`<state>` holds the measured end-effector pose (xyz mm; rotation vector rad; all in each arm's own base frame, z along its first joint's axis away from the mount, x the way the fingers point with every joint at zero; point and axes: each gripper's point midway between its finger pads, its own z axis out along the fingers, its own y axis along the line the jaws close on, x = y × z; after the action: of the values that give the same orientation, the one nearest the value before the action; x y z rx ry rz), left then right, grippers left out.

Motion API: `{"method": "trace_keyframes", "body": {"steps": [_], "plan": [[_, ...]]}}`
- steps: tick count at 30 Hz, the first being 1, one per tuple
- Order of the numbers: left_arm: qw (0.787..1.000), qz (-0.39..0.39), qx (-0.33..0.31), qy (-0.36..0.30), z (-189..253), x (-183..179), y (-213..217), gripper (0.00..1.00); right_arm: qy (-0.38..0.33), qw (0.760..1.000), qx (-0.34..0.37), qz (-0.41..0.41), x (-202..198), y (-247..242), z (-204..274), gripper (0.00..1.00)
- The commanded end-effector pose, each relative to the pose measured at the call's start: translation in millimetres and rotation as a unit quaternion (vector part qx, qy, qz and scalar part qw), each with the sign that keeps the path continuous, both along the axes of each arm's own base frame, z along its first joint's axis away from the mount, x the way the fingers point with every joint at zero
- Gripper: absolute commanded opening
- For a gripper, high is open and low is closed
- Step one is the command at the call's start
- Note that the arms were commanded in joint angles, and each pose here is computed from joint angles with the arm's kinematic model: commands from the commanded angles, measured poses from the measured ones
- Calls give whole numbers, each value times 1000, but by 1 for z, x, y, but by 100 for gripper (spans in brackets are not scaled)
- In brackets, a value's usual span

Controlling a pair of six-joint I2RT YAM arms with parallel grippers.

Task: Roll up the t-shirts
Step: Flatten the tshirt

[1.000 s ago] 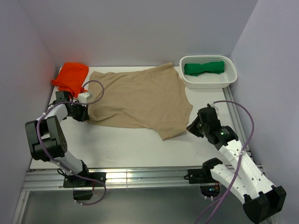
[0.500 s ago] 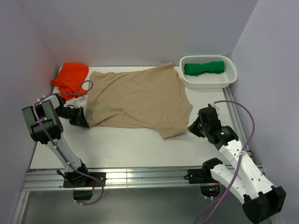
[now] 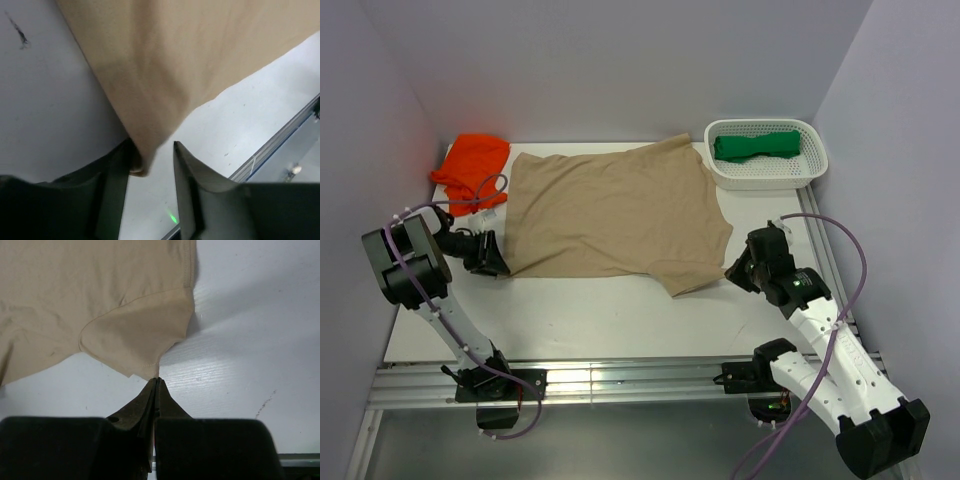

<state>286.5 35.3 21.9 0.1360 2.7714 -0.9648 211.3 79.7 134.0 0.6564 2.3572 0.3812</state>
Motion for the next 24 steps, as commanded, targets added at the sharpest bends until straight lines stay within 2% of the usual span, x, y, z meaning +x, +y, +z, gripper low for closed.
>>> {"method": "trace_keyframes", "body": {"steps": [1,7,10,13,18,24], "plan": [[995,24,74,-64,15,19,20,47,-34,999,1,1,12,0,22,0],[972,41,177,-152,47,27,44,62,-43,999,-12,-2,16,-4,25,0],[963,32,206,-169,55,19,48,68,-47,999,-13,4,20,-2,26,0],[964,9,212,-158,51,10,49,66,-48,999,-17,9,24,-2,26,0],[972,-51,187,-131,35,-21,32,63,-53,998,-25,13,27,-2,26,0],[970,-65,194,-132,25,-24,21,56,-54,998,-29,15,31,-2,24,0]]}}
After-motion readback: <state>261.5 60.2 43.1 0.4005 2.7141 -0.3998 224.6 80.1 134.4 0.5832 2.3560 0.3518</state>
